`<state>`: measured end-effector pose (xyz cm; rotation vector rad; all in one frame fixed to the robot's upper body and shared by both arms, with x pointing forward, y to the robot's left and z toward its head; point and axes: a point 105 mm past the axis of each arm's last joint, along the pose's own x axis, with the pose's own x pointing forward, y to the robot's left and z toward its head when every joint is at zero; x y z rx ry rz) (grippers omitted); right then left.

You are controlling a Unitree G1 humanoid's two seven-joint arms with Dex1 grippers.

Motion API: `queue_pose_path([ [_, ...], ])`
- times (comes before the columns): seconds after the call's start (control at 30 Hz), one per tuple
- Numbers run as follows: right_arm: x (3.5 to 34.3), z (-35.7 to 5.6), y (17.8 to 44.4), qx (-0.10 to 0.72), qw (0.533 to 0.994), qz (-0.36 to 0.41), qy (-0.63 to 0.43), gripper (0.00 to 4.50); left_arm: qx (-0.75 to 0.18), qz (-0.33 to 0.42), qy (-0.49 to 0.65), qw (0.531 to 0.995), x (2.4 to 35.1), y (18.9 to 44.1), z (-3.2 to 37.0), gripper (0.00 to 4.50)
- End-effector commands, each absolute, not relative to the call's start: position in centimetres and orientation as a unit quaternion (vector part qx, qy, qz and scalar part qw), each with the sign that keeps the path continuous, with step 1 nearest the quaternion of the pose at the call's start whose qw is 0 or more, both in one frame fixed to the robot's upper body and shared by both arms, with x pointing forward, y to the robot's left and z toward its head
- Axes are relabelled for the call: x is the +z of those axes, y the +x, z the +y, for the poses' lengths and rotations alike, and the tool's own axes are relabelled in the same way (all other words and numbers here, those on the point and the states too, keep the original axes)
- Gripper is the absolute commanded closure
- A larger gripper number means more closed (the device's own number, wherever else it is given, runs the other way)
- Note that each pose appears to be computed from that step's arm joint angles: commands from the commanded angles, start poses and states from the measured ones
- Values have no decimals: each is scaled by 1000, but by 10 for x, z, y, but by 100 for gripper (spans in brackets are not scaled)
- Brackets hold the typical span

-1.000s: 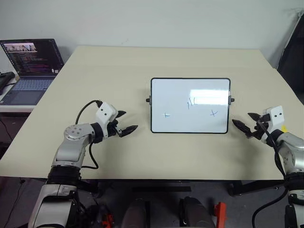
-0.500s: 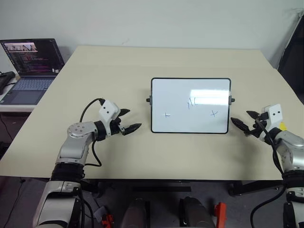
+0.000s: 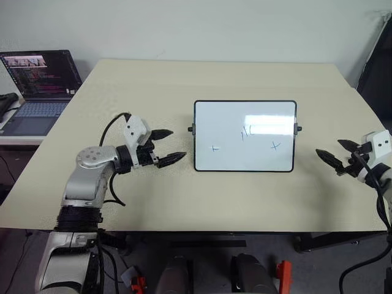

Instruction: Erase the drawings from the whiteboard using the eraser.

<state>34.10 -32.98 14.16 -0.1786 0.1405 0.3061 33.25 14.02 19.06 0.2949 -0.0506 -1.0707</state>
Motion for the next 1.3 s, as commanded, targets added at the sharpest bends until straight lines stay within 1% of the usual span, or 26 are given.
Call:
queue_pose_path([
  [0.03, 169, -360, 337, 101, 988, 48, -106, 4, -545, -42, 145, 825, 201, 319, 110, 0],
  [0.1, 174, -375, 337, 71, 990, 52, -106, 4, -573, -40, 143, 806, 195, 312, 85, 0],
  [0.23, 174, -392, 340, 47, 991, 76, -97, 4, -602, -43, 138, 785, 184, 309, 49, 0],
  [0.43, 169, -417, 340, 8, 992, 101, -72, 4, -620, -59, 140, 770, 178, 311, 14, 0],
  [0.53, 153, -426, 336, -10, 986, 150, -72, 4, -619, -72, 145, 769, 181, 314, -1, 0],
  [0.67, 138, -424, 333, 4, 982, 180, -63, 4, -633, -78, 147, 756, 179, 308, -23, 0],
  [0.9, 130, -427, 332, -5, 980, 191, -53, 4, -664, -74, 133, 732, 175, 293, -39, 0],
  [1.3, 119, -423, 335, -4, 980, 195, -26, 4, -669, -67, 123, 730, 173, 290, -36, 0],
])
